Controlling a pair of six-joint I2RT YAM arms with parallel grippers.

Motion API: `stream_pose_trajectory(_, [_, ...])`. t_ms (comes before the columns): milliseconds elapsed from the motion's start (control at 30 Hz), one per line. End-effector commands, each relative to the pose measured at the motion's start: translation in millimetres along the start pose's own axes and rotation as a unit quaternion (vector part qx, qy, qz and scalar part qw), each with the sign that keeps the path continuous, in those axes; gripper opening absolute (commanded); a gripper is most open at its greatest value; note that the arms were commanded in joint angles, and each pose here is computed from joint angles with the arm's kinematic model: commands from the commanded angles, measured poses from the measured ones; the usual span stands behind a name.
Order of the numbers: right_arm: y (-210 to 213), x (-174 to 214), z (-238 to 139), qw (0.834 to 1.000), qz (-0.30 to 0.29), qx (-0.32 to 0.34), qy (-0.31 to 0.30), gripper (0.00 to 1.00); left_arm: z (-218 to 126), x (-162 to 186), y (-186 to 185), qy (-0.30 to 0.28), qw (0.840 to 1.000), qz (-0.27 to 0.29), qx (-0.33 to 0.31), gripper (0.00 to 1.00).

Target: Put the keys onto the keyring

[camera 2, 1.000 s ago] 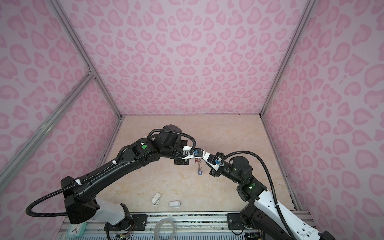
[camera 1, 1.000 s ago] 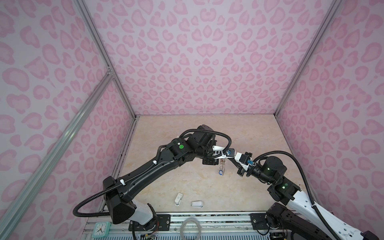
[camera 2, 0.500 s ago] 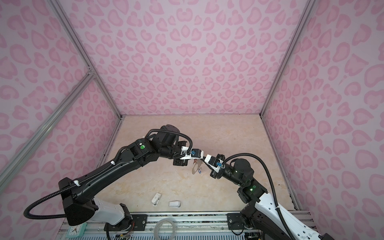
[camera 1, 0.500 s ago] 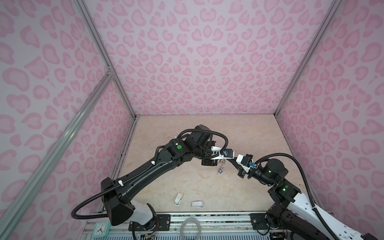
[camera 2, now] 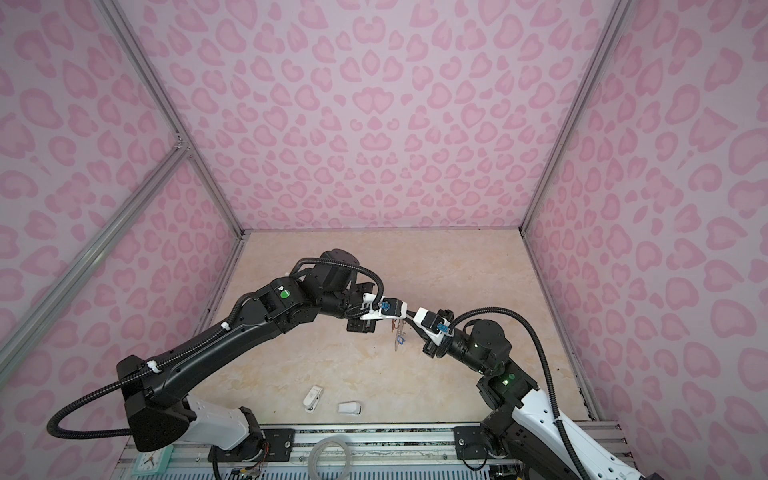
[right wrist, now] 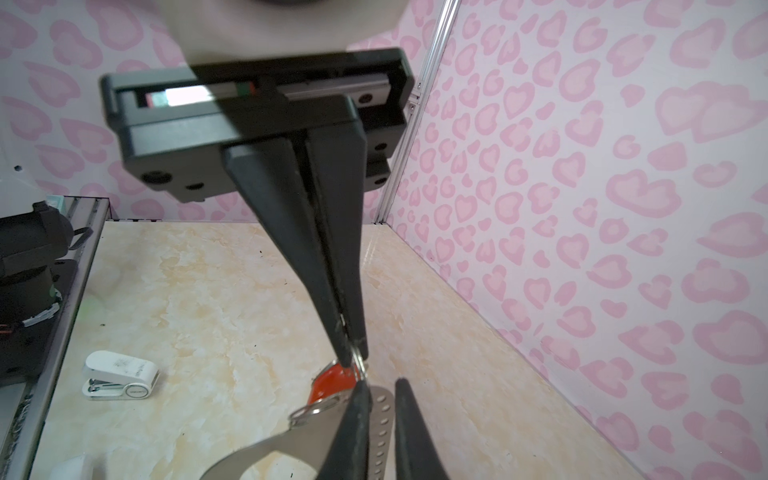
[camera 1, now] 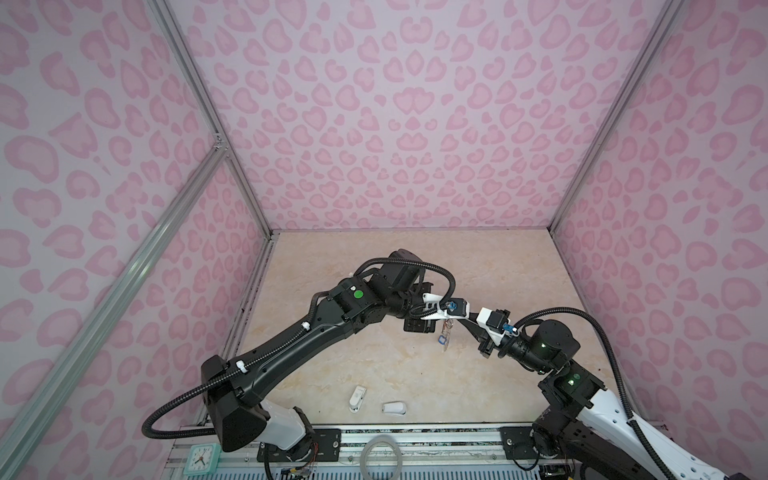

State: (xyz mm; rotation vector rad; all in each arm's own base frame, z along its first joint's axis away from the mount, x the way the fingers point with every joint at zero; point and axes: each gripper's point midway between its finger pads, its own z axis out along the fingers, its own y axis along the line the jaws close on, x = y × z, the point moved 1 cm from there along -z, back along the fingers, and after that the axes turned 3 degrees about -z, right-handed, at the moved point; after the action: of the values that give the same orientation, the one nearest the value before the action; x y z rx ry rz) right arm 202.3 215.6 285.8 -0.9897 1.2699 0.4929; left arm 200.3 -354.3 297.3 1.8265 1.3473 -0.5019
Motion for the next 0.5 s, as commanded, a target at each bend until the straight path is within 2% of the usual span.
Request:
stream_pose_trajectory(0, [2.5,-3.9,2.6,1.0,0.008,-0.013,-0.008,0.14,-3.7,-7.0,-5.4,-0.018,1.0,0.004,0.013,0.03])
stream_pose_trajectory(100, [4.4,-4.6,4.7,1.0,0.01,-0.021,-0.01,0.06,-4.6,-8.7,-7.5,-0.024,1.0,0.006,0.017,0.03])
stream_pose_trajectory(167, [4.6,-5.4,4.5,1.0,0.009,-0.021,-0.014,0.0,-5.3,-9.9,-8.8,-0.029,0.999,0.006,0.019,0.11])
stream_pose_trajectory(233, [4.1,-8.4,2.4,1.0,0.011,-0.017,-0.024,0.0,-7.8,-10.3,-4.6,-0.04,0.999,-0.008,0.01,0.22])
stream_pose_trajectory(300, [4.1,-11.6,0.0,0.999,0.013,-0.013,-0.036,0.0,-13.7,-9.7,-1.7,-0.063,0.997,-0.031,0.013,0.28])
stream_pose_trajectory(467, [6.1,-18.9,-2.3,0.998,0.015,-0.018,-0.06,0.0,-27.0,-12.7,4.2,-0.126,0.988,-0.083,0.037,0.32])
